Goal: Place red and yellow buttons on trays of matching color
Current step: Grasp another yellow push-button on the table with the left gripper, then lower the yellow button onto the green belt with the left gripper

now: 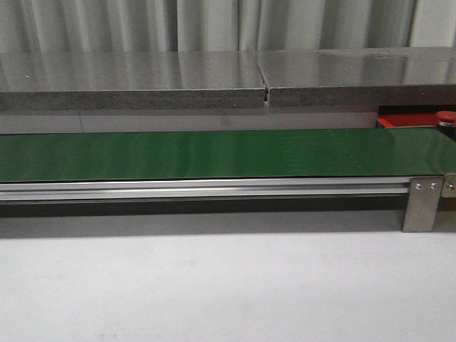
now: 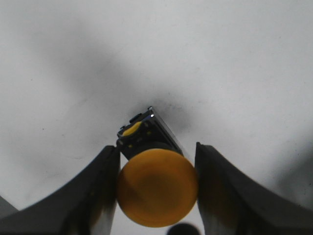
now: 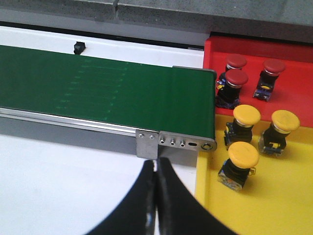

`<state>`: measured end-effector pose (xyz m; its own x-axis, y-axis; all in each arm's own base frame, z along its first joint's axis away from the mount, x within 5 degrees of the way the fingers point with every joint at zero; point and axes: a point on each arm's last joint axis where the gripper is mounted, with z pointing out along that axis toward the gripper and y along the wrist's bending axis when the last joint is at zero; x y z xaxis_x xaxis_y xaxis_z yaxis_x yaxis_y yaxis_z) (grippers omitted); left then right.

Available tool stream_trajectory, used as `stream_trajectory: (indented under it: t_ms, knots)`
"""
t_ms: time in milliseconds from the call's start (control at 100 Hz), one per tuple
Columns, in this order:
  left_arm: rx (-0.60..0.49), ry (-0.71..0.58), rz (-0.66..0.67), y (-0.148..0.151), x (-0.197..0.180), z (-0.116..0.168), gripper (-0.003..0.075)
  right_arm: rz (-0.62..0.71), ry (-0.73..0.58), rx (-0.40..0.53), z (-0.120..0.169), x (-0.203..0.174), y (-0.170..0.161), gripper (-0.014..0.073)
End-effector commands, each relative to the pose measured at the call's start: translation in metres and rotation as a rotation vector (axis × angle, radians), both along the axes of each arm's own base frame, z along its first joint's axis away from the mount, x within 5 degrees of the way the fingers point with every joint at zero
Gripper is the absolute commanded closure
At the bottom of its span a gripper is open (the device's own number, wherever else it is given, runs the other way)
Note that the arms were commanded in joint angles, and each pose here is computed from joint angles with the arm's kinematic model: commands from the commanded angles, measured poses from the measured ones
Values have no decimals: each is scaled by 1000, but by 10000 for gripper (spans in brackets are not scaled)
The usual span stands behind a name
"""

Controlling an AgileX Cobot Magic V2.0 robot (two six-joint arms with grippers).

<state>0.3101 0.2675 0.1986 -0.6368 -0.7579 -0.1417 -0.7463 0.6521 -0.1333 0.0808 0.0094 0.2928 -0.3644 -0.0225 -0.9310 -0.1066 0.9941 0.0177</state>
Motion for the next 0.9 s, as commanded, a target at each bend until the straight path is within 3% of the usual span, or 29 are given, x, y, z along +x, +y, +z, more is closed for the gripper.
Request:
stream_trajectory:
  t_ms: [0,220,430,890]
  knots:
    - [68,-96,7,-1,0,38,531,-5,-92,-7,14,2,-1,717]
    - [137,-176,-30,-5,5,84,531,-5,-92,-7,14,2,-1,717]
    - [183,-291,-120,-38,28,127,531,-5,-92,-7,14,2,-1,717]
    - [157,-236,-359,-116,63,133,531,-5,-92,-7,14,2,-1,717]
